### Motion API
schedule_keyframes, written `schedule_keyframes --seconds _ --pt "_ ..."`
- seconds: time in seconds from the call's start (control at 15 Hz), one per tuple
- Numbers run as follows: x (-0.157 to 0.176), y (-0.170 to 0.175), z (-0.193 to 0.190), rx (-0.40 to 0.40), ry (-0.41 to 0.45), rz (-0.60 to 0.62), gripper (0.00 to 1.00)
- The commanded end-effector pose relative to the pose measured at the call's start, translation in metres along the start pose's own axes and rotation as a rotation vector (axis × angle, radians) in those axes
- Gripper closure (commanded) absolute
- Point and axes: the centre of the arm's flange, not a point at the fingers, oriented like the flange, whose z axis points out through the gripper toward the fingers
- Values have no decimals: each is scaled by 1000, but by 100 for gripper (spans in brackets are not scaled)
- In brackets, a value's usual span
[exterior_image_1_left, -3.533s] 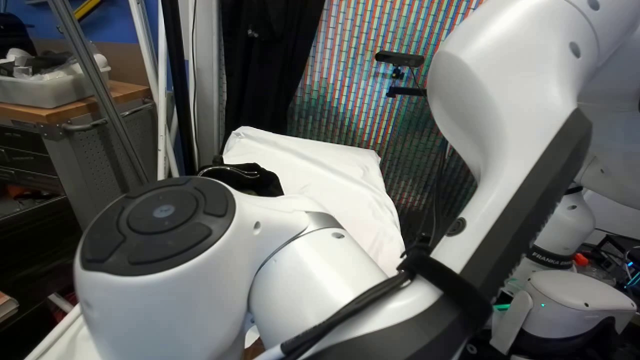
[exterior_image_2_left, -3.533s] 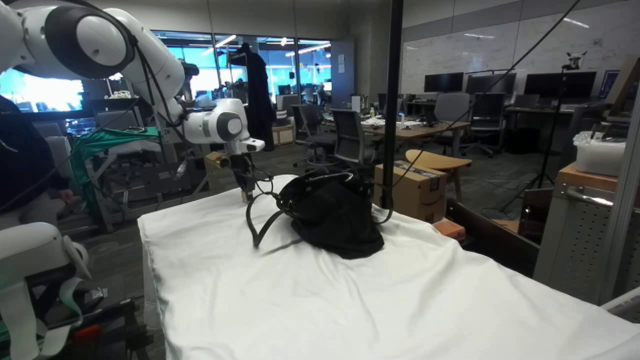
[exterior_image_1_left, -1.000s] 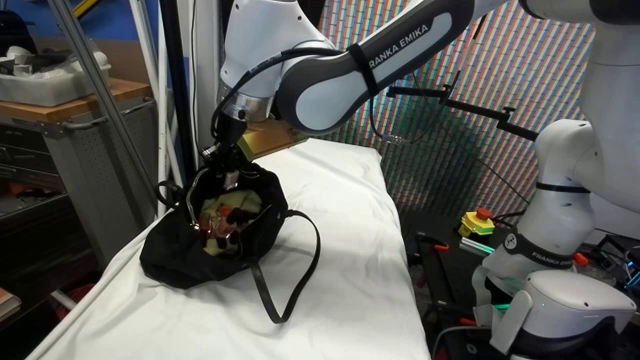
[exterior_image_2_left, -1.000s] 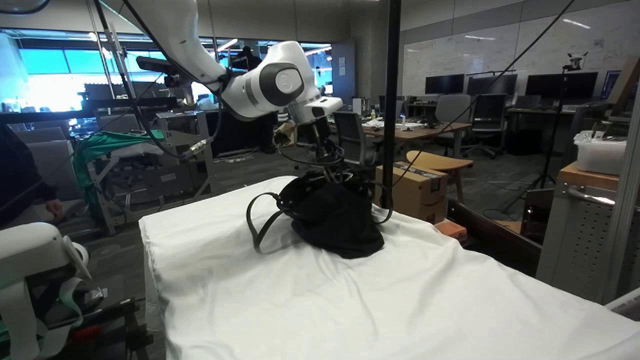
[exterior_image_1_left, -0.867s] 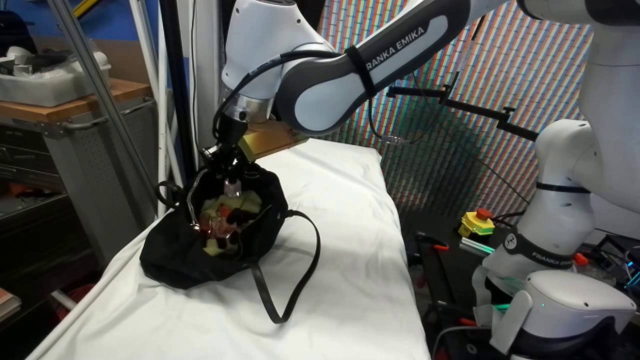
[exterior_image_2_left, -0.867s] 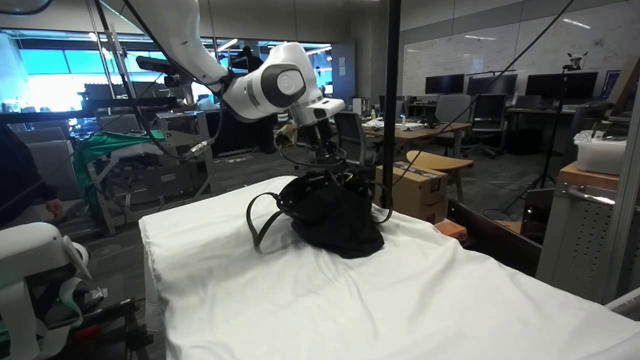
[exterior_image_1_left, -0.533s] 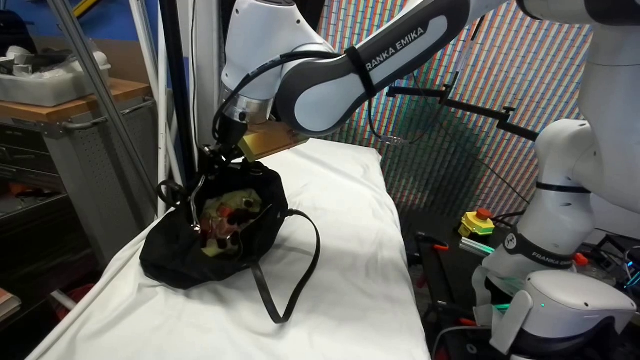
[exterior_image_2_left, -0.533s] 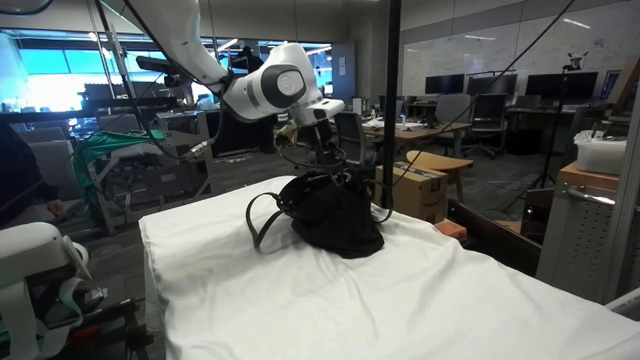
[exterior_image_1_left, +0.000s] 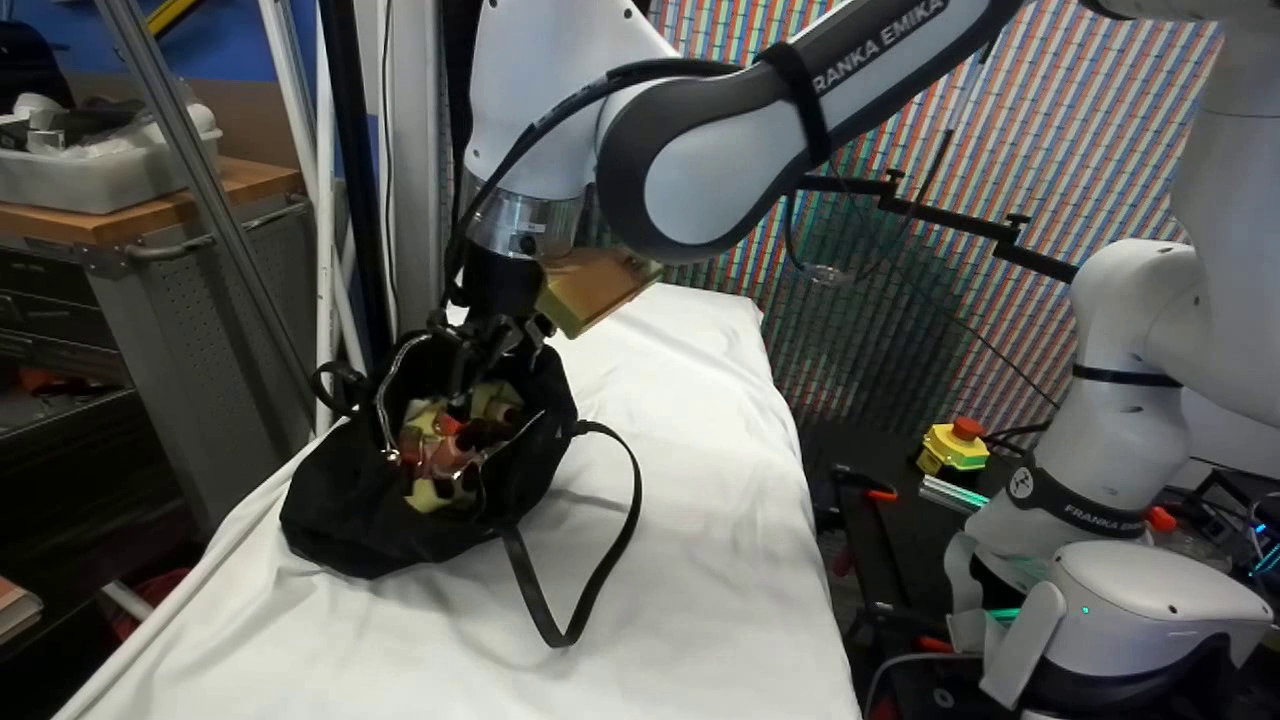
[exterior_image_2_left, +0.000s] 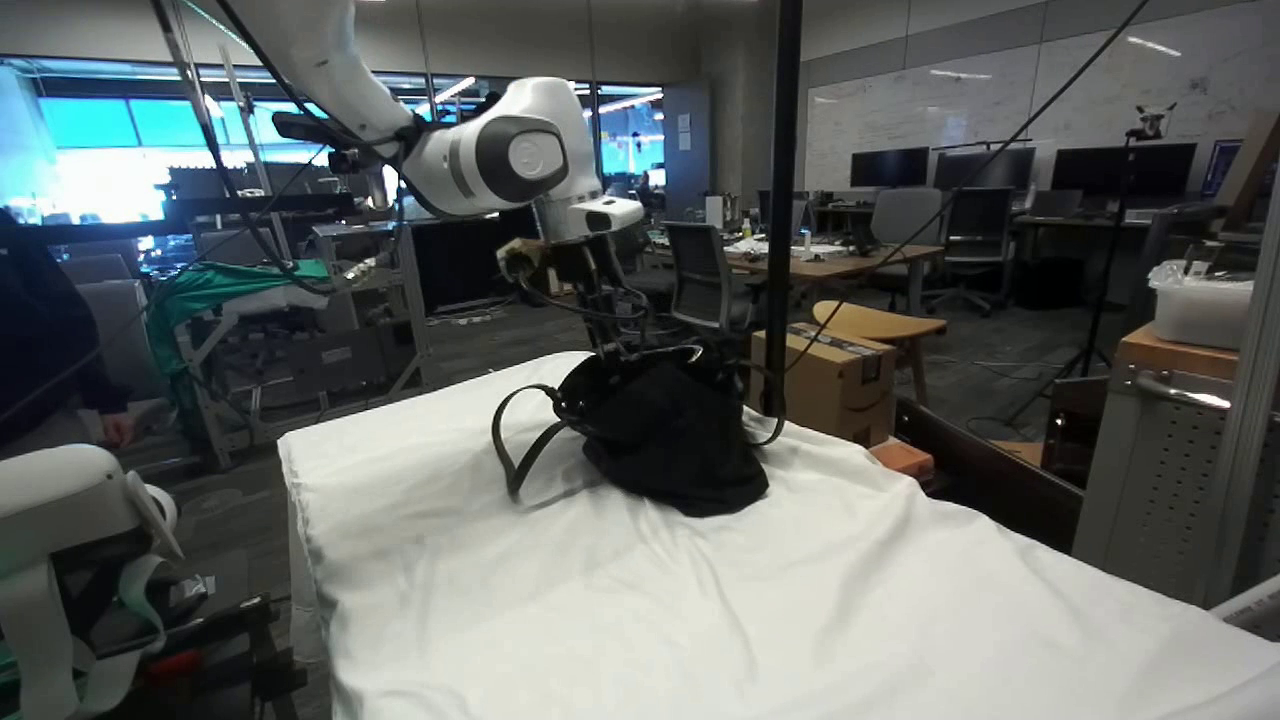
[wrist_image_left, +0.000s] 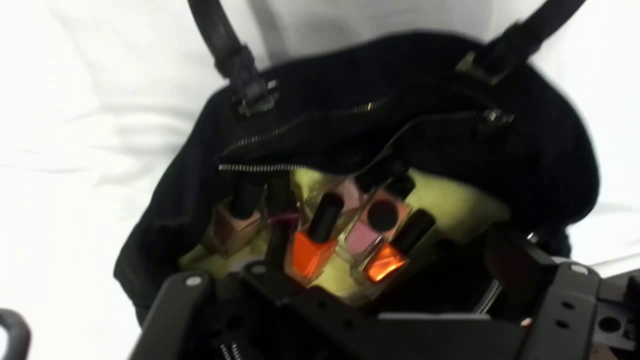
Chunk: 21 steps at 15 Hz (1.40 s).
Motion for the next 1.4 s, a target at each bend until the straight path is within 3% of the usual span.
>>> schedule_keyframes --seconds 0.0,0.27,0.73,1.2,1.27,1.33 --pt "-60 2 -52 27 -101 -91 0" --pt "-111 6 -89 29 -152 -119 0" --pt "-170 46 -124 42 -124 -148 0" --pt "-204 91 -129 23 -93 -300 0" --pt "-190 68 -121 14 -124 -255 0" --pt "-194 74 -121 13 -122 -270 0"
